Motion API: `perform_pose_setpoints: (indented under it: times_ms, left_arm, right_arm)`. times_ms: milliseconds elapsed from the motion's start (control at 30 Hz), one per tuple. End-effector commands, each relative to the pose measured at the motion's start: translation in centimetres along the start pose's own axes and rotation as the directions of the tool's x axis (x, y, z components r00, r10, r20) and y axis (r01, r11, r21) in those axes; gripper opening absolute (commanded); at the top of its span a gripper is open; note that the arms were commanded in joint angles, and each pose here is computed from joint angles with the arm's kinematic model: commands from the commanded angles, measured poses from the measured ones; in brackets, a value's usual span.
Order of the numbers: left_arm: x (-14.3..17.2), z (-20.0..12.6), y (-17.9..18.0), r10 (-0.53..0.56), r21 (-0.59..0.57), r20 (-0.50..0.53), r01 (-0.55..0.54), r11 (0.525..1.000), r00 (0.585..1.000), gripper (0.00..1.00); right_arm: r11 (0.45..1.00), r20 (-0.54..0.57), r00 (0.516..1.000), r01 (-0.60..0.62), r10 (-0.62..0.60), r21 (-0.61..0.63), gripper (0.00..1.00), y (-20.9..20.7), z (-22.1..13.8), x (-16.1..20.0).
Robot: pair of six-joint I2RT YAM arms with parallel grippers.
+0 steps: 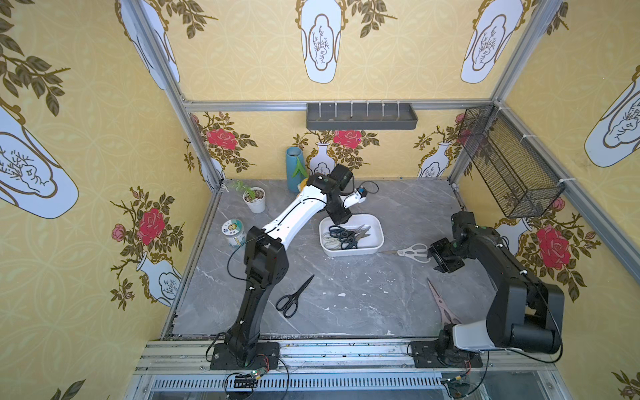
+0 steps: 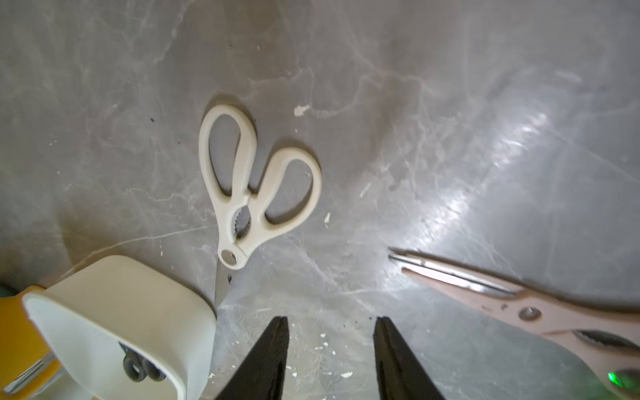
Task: Put the scissors into the storage box
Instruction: Place the scissors in the storage box, then pick up the scissors from the center of the board.
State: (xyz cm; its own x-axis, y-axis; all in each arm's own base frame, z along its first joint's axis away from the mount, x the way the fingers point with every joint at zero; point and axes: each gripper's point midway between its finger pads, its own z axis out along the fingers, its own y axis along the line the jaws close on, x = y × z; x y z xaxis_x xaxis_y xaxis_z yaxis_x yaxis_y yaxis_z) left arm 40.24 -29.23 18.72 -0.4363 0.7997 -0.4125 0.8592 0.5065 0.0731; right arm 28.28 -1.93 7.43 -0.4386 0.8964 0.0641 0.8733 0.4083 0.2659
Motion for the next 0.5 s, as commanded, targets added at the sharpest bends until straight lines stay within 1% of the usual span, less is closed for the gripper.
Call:
perform_pose_setpoints:
  times_ms: [0, 100, 167, 233, 333, 367, 467]
  left_arm:
    - [3.8, -2.5, -0.5, -0.217, 0.097, -0.026, 0.218, 0.971, 0.976, 0.47]
    - [7.7, -5.0, 0.7, -0.305, 0.085, -0.009, 0.304, 0.949, 0.952, 0.46]
    - [10.1, -6.3, 1.4, -0.375, 0.09, 0.004, 0.373, 0.923, 0.927, 0.46]
    - [12.5, -7.5, 2.4, -0.443, 0.085, 0.022, 0.44, 0.894, 0.896, 0.46]
    - [15.0, -8.9, 3.1, -0.486, 0.051, 0.056, 0.483, 0.874, 0.872, 0.45]
    - [15.6, -9.2, 3.1, -0.489, 0.039, 0.068, 0.488, 0.872, 0.869, 0.45]
    - [17.3, -9.3, 2.4, -0.499, 0.023, 0.059, 0.499, 0.866, 0.865, 0.45]
  right_arm:
    - [0.997, 0.037, 0.998, 0.054, -0.056, 0.046, 0.43, 0.1, 1.0, -1.7]
    - [0.994, 0.035, 0.998, 0.056, -0.059, 0.095, 0.41, -0.2, 2.0, -2.3]
    - [0.992, 0.033, 0.998, 0.055, -0.059, 0.115, 0.41, -0.4, 2.7, -2.6]
    - [0.992, 0.025, 0.998, 0.058, -0.061, 0.11, 0.41, -0.1, 3.4, -2.7]
    - [0.992, 0.007, 0.997, 0.077, -0.078, 0.102, 0.39, 0.9, 4.4, -2.4]
    - [0.99, 0.007, 0.996, 0.088, -0.089, 0.108, 0.39, 1.1, 4.6, -2.4]
    - [0.987, 0.006, 0.995, 0.1, -0.102, 0.126, 0.38, 1.6, 5.4, -2.2]
